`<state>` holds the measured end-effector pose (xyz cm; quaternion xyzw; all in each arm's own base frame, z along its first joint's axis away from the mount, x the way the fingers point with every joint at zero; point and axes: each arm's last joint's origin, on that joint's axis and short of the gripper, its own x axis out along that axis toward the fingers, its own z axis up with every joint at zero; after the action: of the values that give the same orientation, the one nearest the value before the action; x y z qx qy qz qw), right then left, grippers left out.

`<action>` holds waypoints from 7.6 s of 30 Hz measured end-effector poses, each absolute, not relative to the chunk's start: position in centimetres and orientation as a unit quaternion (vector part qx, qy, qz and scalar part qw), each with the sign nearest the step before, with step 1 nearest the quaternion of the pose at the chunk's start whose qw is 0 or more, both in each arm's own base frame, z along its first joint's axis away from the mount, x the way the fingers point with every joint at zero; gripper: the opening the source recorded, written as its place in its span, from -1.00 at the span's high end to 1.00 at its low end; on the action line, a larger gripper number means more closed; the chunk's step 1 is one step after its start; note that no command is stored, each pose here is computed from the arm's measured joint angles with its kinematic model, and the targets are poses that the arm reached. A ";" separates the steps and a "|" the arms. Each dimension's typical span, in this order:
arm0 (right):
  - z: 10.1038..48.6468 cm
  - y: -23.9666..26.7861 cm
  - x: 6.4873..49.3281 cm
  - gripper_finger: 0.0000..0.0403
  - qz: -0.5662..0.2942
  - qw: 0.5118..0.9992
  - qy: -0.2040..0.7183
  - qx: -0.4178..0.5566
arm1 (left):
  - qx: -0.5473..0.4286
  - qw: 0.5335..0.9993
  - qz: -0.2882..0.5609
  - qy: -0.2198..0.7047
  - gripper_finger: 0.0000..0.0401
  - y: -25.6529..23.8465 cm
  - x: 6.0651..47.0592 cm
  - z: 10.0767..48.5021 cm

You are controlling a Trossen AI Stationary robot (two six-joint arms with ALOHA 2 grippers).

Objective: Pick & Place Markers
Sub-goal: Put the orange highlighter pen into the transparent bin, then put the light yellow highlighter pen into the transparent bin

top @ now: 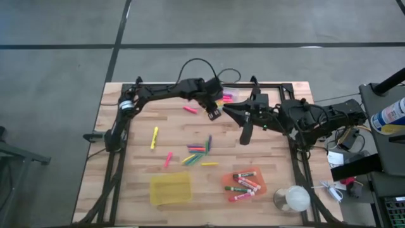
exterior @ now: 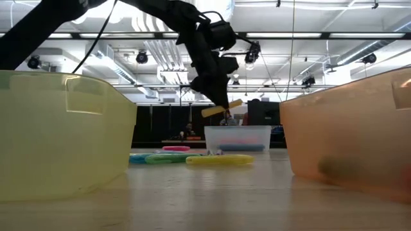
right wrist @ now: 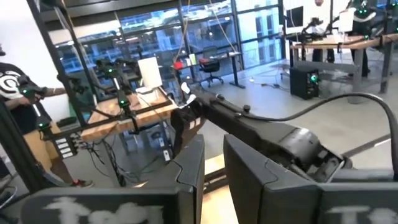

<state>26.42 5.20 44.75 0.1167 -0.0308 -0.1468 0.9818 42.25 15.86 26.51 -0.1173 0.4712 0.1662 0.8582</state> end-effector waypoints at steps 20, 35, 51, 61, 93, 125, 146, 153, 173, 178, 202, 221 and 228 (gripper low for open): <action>44.7 5.2 26.4 0.72 -0.146 0.982 -0.029 0.120 | -0.016 0.900 0.164 0.403 0.69 21.3 42.8 25.7; 44.7 5.2 26.4 0.72 -0.146 0.981 -0.029 0.121 | -0.025 0.904 0.178 0.389 0.31 21.8 42.8 26.0; 44.7 5.2 26.4 0.72 -0.148 0.982 -0.028 0.116 | -0.172 0.843 0.216 0.462 0.29 20.5 40.8 28.1; 44.4 5.2 26.4 0.72 -0.149 0.982 -0.015 0.114 | -0.244 0.792 0.272 0.489 0.29 18.4 38.1 29.9; 43.9 5.2 26.4 0.72 -0.151 0.984 0.012 0.099 | -0.409 0.724 0.367 0.417 0.29 9.0 19.8 26.5; 43.6 5.1 26.4 0.72 -0.156 0.983 0.023 0.095 | -0.469 0.595 0.415 0.504 0.29 6.2 16.7 18.2; 43.6 5.1 26.5 0.72 -0.156 0.980 0.018 0.121 | -0.471 0.605 0.422 0.483 0.29 6.1 16.8 15.5; 43.6 5.1 26.5 0.72 -0.155 0.980 0.018 0.120 | -0.463 0.591 0.426 0.504 0.29 6.2 17.1 14.5; 43.5 5.1 26.4 0.72 -0.169 0.979 0.018 0.113 | -0.421 0.605 0.393 0.550 0.67 6.3 17.4 13.9; 43.5 4.9 26.4 0.72 -0.183 0.976 0.016 0.114 | -0.397 0.635 0.366 0.552 0.74 6.6 18.3 15.0; 44.9 4.2 26.6 0.72 -0.186 0.969 -0.055 0.155 | -0.214 0.829 0.211 0.473 0.69 10.5 26.7 25.1; 45.9 5.0 26.3 0.72 -0.156 0.965 -0.104 0.186 | 0.022 0.863 0.177 0.473 0.69 18.3 40.9 28.9; 46.3 5.6 26.1 0.72 -0.142 0.966 -0.120 0.182 | 0.038 0.862 0.195 0.467 0.69 21.8 43.0 27.5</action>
<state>26.13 5.62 46.31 0.1819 -0.1203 -0.1421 0.9655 43.01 21.83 27.54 0.0383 0.4666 0.1949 0.8619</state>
